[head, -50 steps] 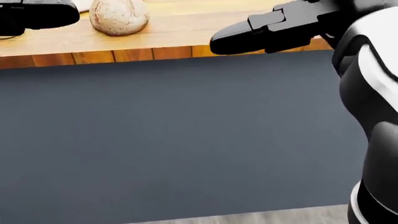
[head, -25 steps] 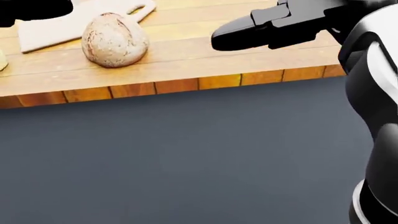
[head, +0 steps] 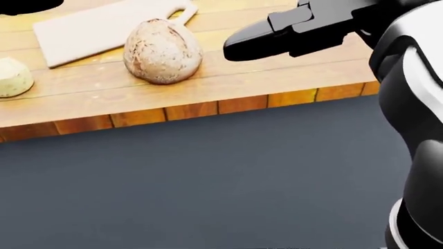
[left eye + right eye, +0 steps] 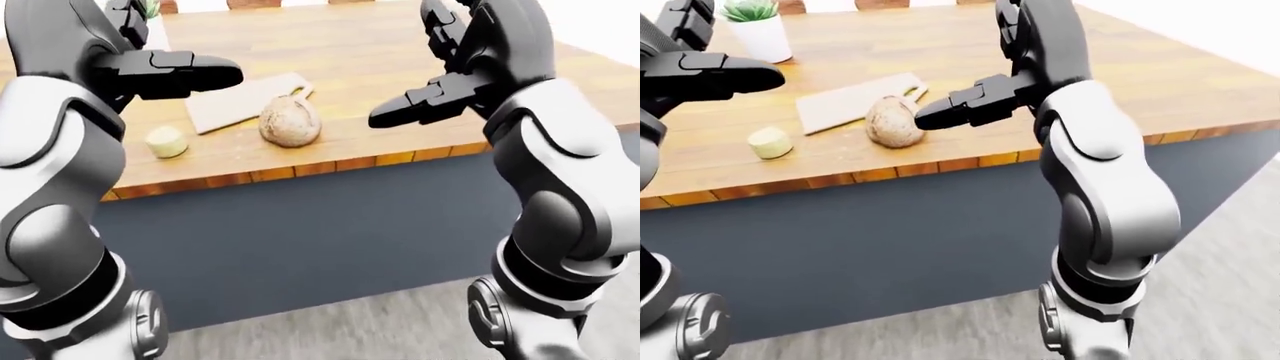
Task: Place the bread and cheese on the cutting board.
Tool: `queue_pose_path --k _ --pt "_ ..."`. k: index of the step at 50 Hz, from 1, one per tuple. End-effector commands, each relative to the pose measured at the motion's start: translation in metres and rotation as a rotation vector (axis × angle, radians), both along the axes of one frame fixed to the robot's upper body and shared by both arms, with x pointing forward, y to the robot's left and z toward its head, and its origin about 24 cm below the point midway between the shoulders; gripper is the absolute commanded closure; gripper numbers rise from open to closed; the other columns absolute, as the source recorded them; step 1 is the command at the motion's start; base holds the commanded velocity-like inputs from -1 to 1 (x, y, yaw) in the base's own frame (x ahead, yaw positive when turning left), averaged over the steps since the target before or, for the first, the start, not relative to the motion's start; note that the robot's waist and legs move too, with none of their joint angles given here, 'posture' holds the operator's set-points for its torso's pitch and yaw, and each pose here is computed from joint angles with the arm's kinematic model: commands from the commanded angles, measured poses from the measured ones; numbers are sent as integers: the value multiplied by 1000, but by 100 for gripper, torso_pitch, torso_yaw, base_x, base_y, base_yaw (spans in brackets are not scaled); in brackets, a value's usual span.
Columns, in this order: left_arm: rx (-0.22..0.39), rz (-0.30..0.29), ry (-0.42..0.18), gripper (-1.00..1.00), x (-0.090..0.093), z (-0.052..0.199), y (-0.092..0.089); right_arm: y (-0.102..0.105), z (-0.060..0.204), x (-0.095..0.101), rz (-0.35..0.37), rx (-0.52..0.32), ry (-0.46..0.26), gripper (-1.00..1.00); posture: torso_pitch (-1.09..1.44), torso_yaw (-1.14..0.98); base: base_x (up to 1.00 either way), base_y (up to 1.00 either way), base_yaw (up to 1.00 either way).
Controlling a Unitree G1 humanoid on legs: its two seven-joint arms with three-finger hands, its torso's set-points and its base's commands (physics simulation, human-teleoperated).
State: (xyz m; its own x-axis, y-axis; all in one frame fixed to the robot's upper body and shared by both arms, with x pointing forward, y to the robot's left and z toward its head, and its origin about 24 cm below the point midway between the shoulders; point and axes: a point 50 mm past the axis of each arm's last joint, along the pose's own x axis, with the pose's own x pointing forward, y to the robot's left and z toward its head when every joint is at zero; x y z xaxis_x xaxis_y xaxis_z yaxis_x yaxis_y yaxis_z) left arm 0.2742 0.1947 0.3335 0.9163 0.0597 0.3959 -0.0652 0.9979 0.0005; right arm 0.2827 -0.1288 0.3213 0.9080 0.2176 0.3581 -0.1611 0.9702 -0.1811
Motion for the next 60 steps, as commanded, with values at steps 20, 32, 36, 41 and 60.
queue_pose_path --k 20,32,36,41,60 --pt "10 -4 -65 -100 -4 10 -3 -3 9 -4 -11 6 -53 -100 0 0 0 23 0" --pt "9 0 -66 -100 -6 11 -1 -1 11 -6 -5 7 -56 -100 0 0 0 33 0" --pt "9 1 -68 -100 -6 11 0 0 10 -4 -3 6 -55 -100 0 0 0 33 0" --pt "11 1 -67 -100 -6 11 -1 -1 9 -4 -5 5 -55 -100 0 0 0 33 0" --pt "14 -3 -58 -100 -2 6 -4 -2 4 1 -12 13 -39 -100 0 0 0 7 0"
